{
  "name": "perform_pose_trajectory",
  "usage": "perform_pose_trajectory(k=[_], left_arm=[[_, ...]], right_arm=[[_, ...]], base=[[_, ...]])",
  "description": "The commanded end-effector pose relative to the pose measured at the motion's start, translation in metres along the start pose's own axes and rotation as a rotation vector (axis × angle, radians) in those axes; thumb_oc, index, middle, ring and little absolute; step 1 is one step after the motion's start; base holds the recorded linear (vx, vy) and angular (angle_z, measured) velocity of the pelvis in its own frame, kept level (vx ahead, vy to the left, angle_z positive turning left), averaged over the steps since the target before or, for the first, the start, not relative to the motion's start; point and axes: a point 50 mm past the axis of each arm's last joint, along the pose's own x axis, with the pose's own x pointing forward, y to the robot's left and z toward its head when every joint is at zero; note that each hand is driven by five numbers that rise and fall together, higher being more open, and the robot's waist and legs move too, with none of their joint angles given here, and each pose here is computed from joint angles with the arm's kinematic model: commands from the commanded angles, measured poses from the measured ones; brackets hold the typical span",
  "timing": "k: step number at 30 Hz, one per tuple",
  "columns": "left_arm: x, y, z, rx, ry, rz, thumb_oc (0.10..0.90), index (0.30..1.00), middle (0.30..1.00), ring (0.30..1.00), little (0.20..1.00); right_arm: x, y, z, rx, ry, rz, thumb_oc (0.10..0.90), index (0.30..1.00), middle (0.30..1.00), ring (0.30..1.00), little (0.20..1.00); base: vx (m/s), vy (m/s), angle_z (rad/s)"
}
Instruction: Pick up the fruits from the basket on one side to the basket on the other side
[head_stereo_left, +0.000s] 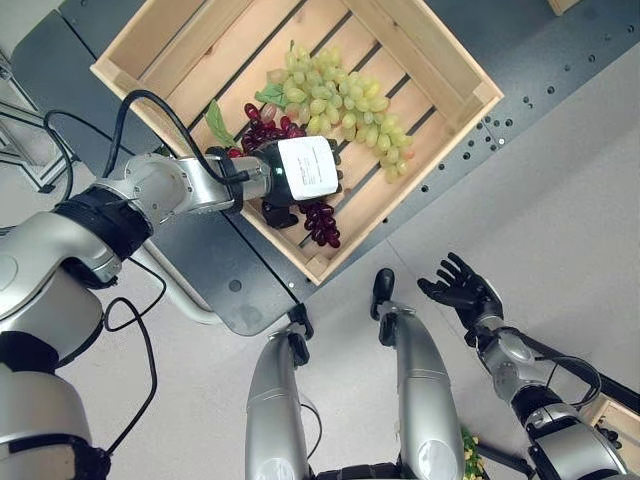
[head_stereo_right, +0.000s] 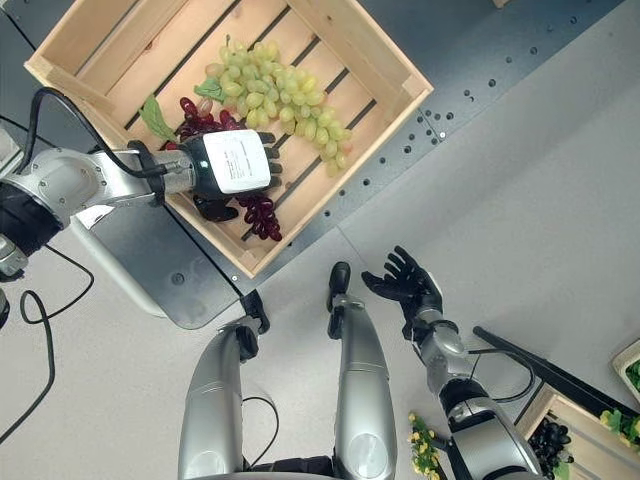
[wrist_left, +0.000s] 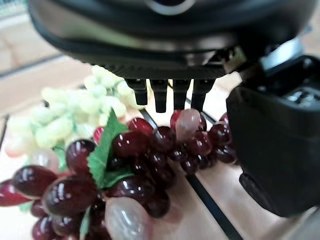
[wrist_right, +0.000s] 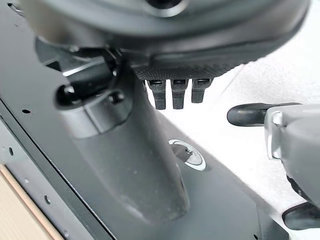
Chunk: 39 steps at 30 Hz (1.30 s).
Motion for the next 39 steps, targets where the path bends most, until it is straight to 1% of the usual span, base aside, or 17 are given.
perform_pose_trajectory(k=[1, 14, 16, 29, 34, 37, 39], left_arm=[[-0.003, 0.023, -0.026, -0.012, 0.101, 0.049, 0.8, 0.9, 0.9, 0.9, 0.9], [0.012, 0.018, -0.02, -0.018, 0.106, 0.001, 0.8, 0.9, 0.9, 0.9, 0.9], [0.013, 0.015, -0.019, 0.003, 0.096, -0.021, 0.4, 0.3, 0.3, 0.3, 0.3], [0.009, 0.008, -0.018, 0.012, 0.092, -0.066, 0.4, 0.3, 0.3, 0.3, 0.3], [0.005, 0.0, -0.015, 0.003, 0.082, -0.083, 0.4, 0.3, 0.3, 0.3, 0.3], [0.002, -0.001, -0.016, -0.019, 0.1, -0.065, 0.4, 0.3, 0.3, 0.3, 0.3], [-0.001, 0.001, -0.02, -0.083, 0.162, 0.002, 0.4, 0.3, 0.3, 0.3, 0.3]], right_arm=[[0.002, 0.0, 0.026, 0.053, -0.15, 0.035, 0.8, 0.9, 0.9, 0.9, 0.9], [0.008, 0.019, 0.043, 0.109, -0.232, 0.087, 0.8, 0.9, 0.9, 0.9, 0.9], [0.01, 0.023, 0.047, 0.117, -0.247, 0.094, 0.8, 0.9, 0.9, 0.9, 0.9], [0.009, 0.033, 0.054, 0.161, -0.301, 0.119, 0.8, 0.9, 0.9, 0.9, 0.9], [0.004, 0.029, 0.046, 0.172, -0.283, 0.106, 0.8, 0.9, 0.9, 0.9, 0.9], [0.003, 0.027, 0.044, 0.173, -0.282, 0.1, 0.8, 0.9, 0.9, 0.9, 0.9], [0.002, 0.026, 0.042, 0.178, -0.279, 0.097, 0.8, 0.9, 0.9, 0.9, 0.9]], base=[[0.0, 0.0, 0.0], [-0.01, 0.004, -0.02], [0.0, 0.0, 0.0], [0.0, 0.002, -0.01], [0.0, 0.0, 0.0], [0.0, 0.0, 0.0], [0.0, 0.0, 0.0]])
